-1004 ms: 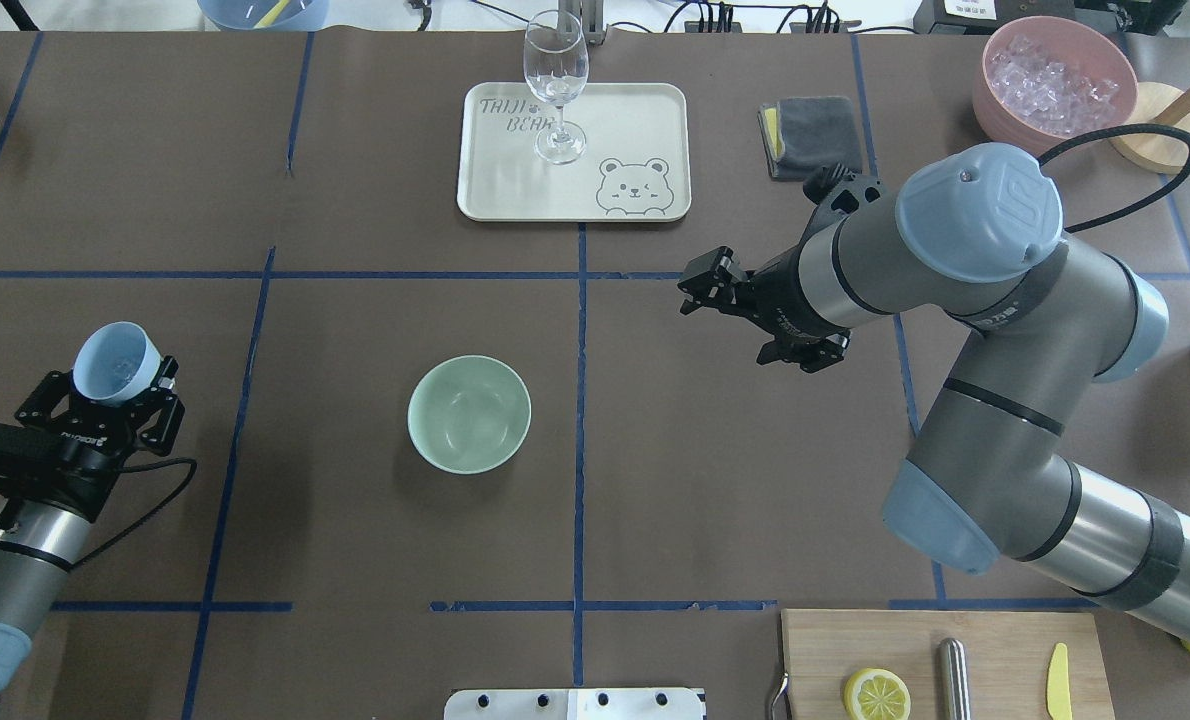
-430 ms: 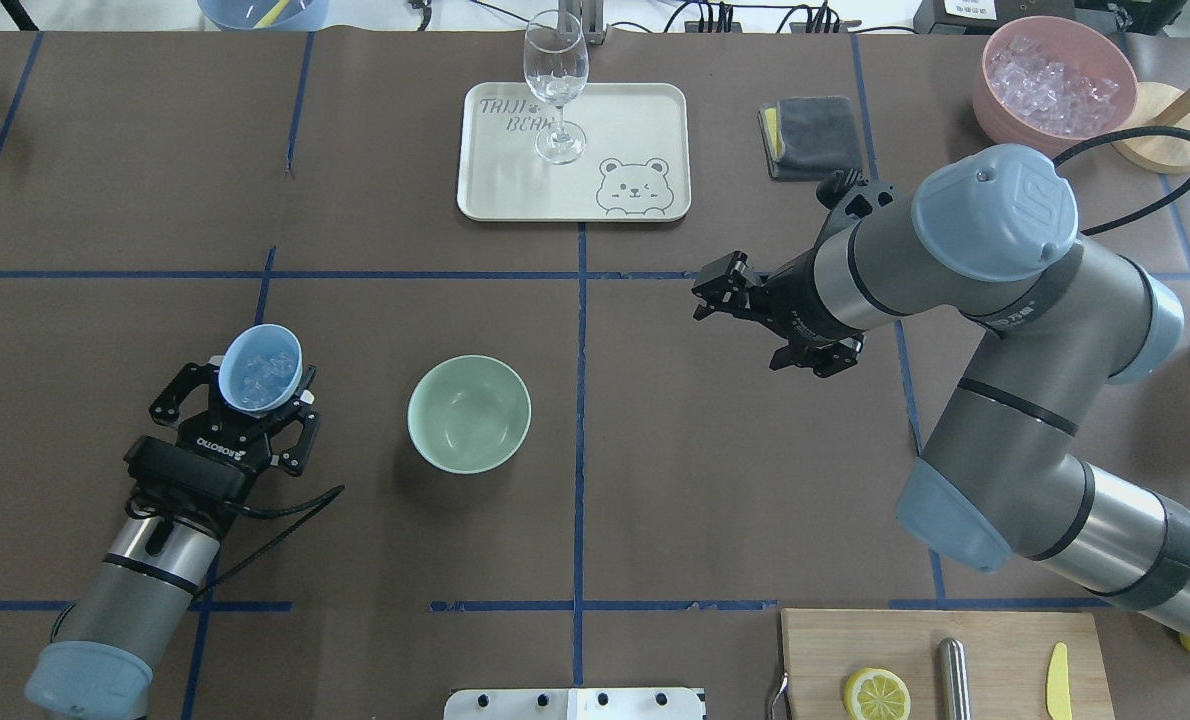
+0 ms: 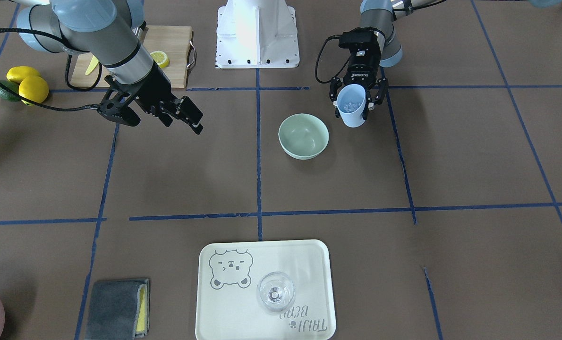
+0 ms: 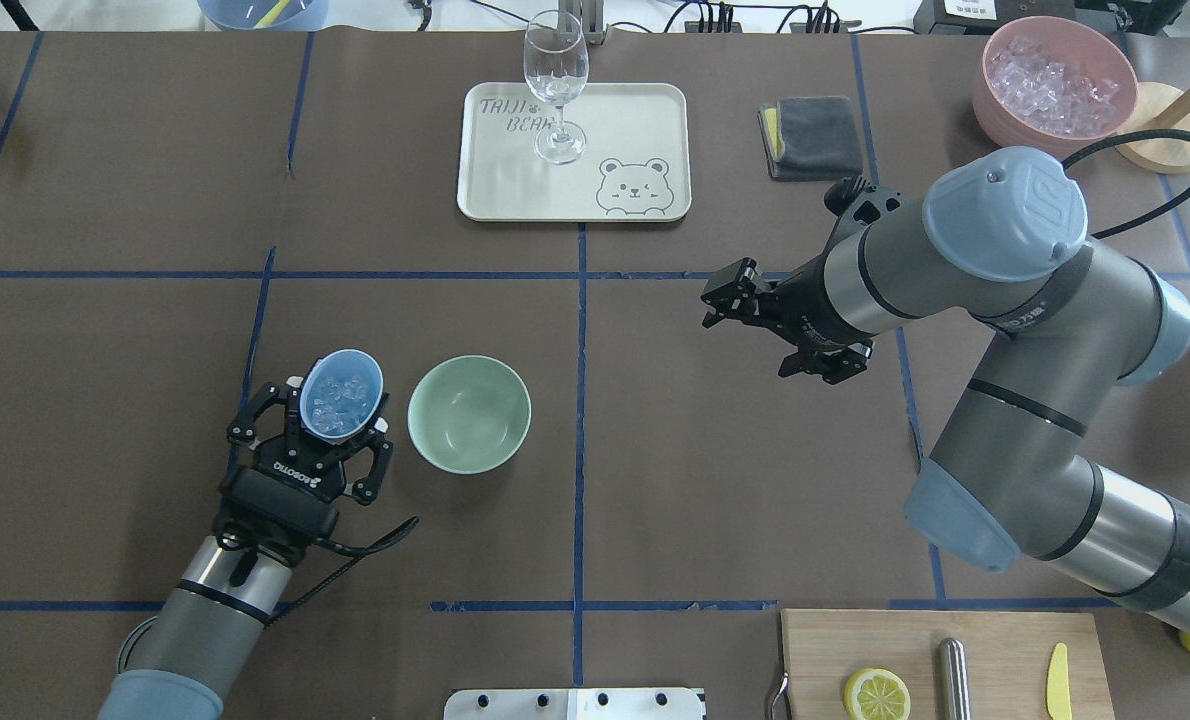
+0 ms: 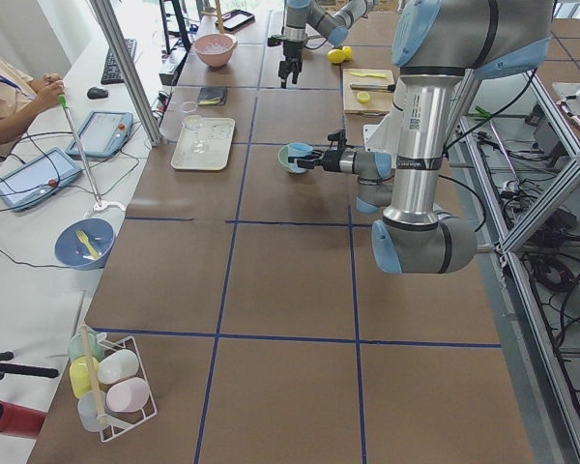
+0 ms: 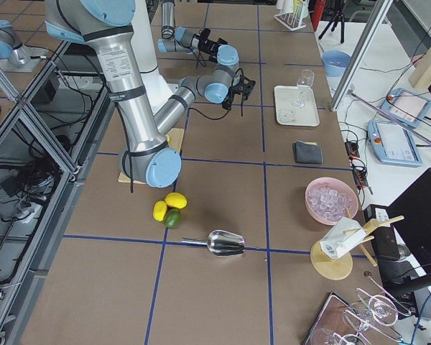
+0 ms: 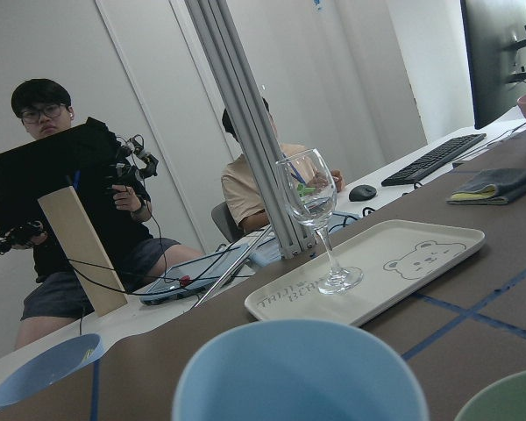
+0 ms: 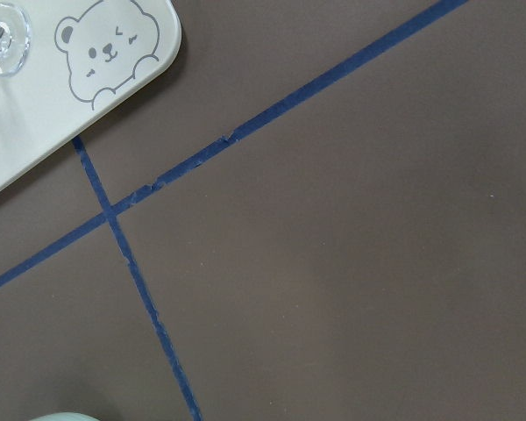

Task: Pour ice into bowl

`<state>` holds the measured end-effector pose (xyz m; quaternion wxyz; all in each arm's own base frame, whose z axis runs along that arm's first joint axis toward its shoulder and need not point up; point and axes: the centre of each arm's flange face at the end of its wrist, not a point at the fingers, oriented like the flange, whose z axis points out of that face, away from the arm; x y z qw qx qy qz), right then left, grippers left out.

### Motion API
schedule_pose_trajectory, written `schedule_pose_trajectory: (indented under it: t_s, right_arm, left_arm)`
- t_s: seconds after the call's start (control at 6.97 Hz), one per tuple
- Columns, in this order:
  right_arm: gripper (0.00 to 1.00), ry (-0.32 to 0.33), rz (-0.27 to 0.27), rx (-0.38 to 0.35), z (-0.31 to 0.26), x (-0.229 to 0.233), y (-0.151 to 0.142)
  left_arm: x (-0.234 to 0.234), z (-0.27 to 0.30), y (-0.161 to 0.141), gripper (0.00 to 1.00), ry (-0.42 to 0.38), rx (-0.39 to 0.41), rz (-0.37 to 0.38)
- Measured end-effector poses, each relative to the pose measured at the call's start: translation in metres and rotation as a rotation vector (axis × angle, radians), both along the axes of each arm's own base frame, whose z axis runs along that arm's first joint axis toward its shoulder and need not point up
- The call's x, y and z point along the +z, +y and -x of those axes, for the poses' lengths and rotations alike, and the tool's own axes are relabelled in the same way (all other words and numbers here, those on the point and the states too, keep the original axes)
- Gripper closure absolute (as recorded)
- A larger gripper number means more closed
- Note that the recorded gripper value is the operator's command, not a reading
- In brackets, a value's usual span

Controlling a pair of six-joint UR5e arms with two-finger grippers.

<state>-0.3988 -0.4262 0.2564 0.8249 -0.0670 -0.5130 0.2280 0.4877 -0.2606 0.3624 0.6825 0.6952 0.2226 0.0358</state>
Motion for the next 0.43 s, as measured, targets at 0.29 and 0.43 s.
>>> schedule_pose_trajectory:
  t_s: [0.29, 0.43]
  right_arm:
    - [0.00, -0.003, 0.005, -0.006, -0.001, 0.000, 0.000]
    - [0.00, -0.004, 0.005, -0.006, -0.001, -0.001, -0.001]
  left_arm:
    - [-0.037, -0.030, -0.004, 1.00, -0.257, -0.012, -0.046]
    - [-0.041, -0.032, -0.010, 1.00, -0.415, -0.026, -0.093]
